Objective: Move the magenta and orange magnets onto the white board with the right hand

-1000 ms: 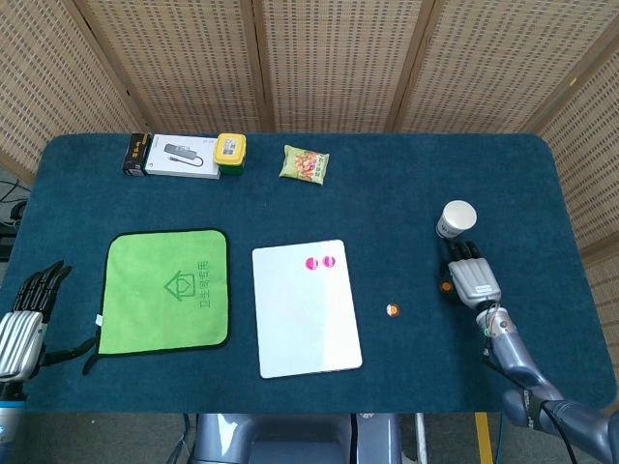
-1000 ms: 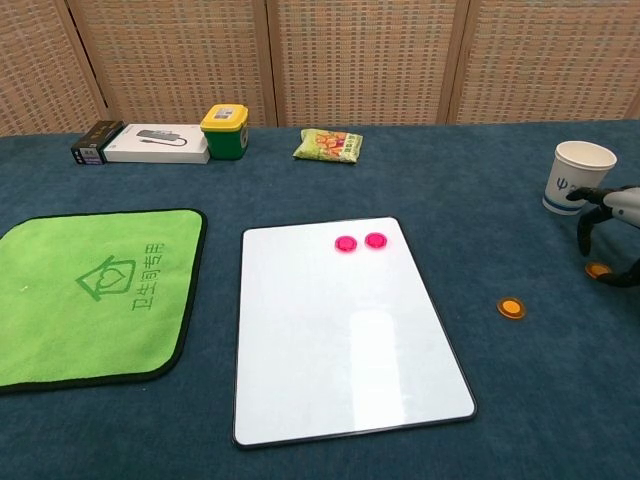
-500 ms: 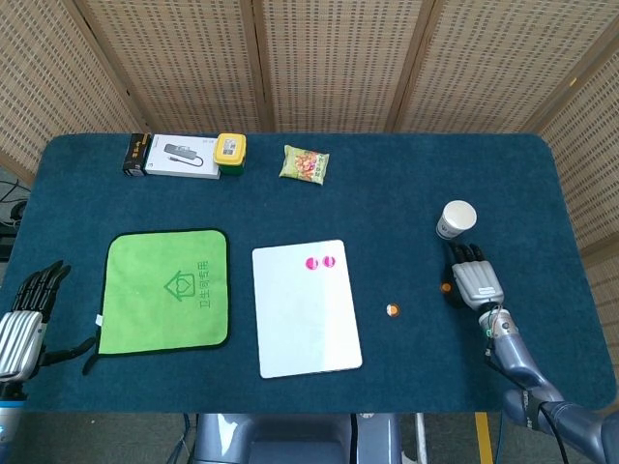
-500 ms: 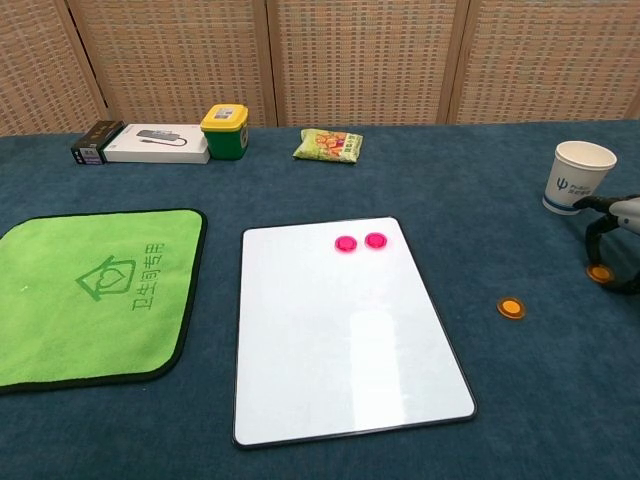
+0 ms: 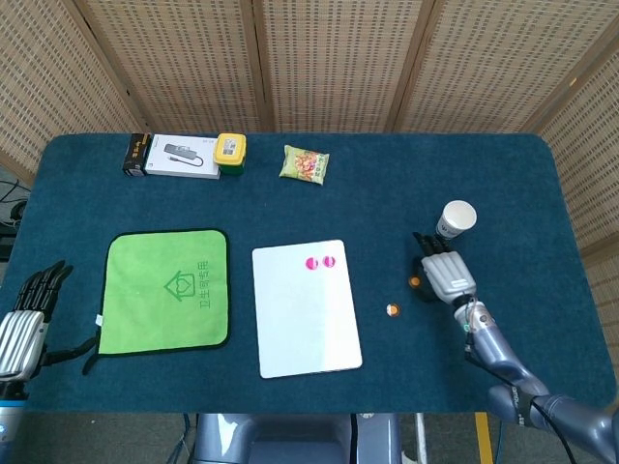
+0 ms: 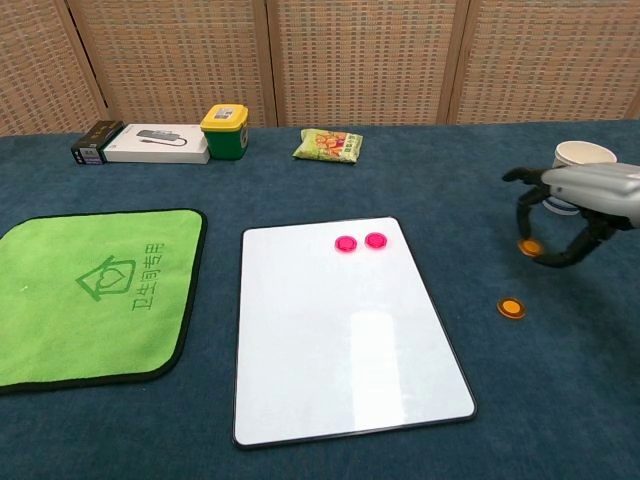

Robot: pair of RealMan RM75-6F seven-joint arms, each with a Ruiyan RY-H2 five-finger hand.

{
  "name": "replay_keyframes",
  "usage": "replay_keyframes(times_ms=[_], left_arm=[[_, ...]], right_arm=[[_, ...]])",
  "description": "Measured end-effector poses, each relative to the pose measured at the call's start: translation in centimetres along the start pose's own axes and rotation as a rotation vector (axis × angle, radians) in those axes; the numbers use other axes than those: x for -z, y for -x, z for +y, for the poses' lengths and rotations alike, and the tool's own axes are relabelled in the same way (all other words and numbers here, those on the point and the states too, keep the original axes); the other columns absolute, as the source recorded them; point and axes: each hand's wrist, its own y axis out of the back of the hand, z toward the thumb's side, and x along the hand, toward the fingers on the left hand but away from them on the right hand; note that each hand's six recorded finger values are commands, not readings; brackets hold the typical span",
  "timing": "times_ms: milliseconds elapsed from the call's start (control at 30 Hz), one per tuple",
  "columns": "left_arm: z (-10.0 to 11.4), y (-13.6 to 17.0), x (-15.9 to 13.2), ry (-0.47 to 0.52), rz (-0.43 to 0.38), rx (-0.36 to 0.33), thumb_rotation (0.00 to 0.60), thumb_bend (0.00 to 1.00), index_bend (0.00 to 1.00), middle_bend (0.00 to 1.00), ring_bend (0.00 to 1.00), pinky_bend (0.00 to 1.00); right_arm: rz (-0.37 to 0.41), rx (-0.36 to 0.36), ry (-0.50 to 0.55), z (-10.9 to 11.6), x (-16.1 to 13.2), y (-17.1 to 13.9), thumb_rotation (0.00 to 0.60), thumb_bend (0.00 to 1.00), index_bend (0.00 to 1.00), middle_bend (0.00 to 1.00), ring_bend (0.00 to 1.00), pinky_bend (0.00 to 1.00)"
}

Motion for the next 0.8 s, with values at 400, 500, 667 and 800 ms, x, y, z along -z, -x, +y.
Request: replay_keyframes(times_ms=[400, 500, 667, 800], left_arm=[[0.1, 0.1, 0.4, 0.01, 0.009, 0.004, 0.6, 0.02, 0.0, 0.0, 0.0, 0.0], [0.1, 0.2, 0.4, 0.012, 0.009, 0.007, 0.6, 0.02, 0.0, 0.0, 0.0, 0.0], [0.1, 0.2, 0.4, 0.013, 0.008, 0.008, 0.6, 0.03, 0.0, 0.0, 0.0, 0.0], [0.2, 0.2, 0.4, 0.014, 0.008, 0.008, 0.6, 0.02, 0.0, 0.0, 0.0, 0.0]], right_arm=[[0.109, -0.001, -0.092, 1.9, -10.4, 4.9, 0.6, 0.4, 0.54, 0.0, 0.0, 0.0], [0.12, -0.02, -0.109, 1.1, -12.4, 5.4, 0.6, 0.4, 0.54, 0.0, 0.0, 0.0], [0.127, -0.032, -0.134, 0.3, -14.4, 6.0, 0.6, 0.4, 0.54, 0.0, 0.0, 0.0], [0.115, -0.028, -0.138, 0.2, -14.7, 6.3, 0.6, 0.4, 0.54, 0.0, 0.0, 0.0]])
